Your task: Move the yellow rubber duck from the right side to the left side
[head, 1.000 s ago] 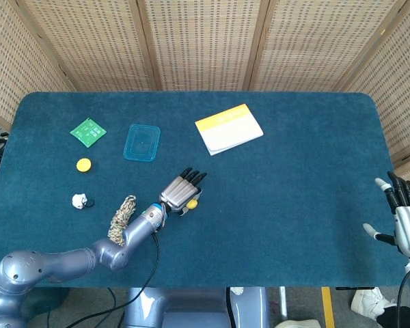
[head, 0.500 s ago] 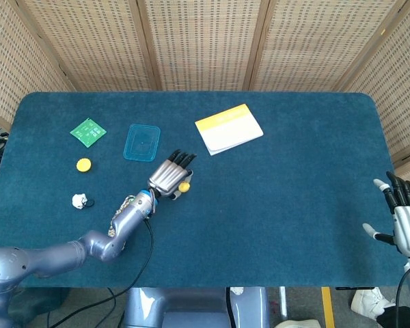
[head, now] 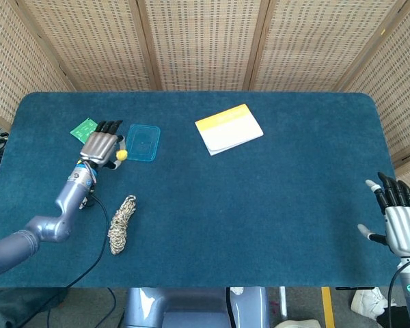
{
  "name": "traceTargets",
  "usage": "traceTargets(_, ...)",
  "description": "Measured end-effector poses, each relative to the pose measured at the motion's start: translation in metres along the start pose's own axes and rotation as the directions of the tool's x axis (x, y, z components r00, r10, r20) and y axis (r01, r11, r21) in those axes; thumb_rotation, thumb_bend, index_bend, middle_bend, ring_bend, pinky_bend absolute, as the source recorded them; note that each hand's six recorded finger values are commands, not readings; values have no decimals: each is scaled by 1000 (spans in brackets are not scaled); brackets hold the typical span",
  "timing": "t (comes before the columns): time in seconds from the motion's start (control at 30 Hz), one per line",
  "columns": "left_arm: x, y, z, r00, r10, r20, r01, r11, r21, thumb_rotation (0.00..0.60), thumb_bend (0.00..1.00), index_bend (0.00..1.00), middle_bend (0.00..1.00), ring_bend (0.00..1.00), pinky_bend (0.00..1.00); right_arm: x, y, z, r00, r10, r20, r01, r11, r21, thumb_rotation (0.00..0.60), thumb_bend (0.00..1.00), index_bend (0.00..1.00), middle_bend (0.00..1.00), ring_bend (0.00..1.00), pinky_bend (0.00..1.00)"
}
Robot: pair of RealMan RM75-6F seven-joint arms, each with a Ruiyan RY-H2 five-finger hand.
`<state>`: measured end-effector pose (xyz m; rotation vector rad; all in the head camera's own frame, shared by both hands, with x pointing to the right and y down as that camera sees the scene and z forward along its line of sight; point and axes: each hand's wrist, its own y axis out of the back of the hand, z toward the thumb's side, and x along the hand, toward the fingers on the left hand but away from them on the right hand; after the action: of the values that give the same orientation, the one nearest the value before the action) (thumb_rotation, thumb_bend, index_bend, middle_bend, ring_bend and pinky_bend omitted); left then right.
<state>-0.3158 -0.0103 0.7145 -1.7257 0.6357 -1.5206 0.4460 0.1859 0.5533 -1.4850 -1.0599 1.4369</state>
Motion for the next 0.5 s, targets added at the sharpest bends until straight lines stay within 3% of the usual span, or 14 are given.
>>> traceTargets(0.23,-5,-12,-54,995,-36,-94,33,999,-33,600,334,569,0,0,0,3,-4,9,1000,15,-13,-14,998,58,600,0,0,0,0,0)
traceTargets(0.5,-7,-28,-89,986,-72,-148,66,997,-42,600,333,571,0,0,0,7,-10,19,1000,26,-13,-25,994,103,600,0,0,0,0,0)
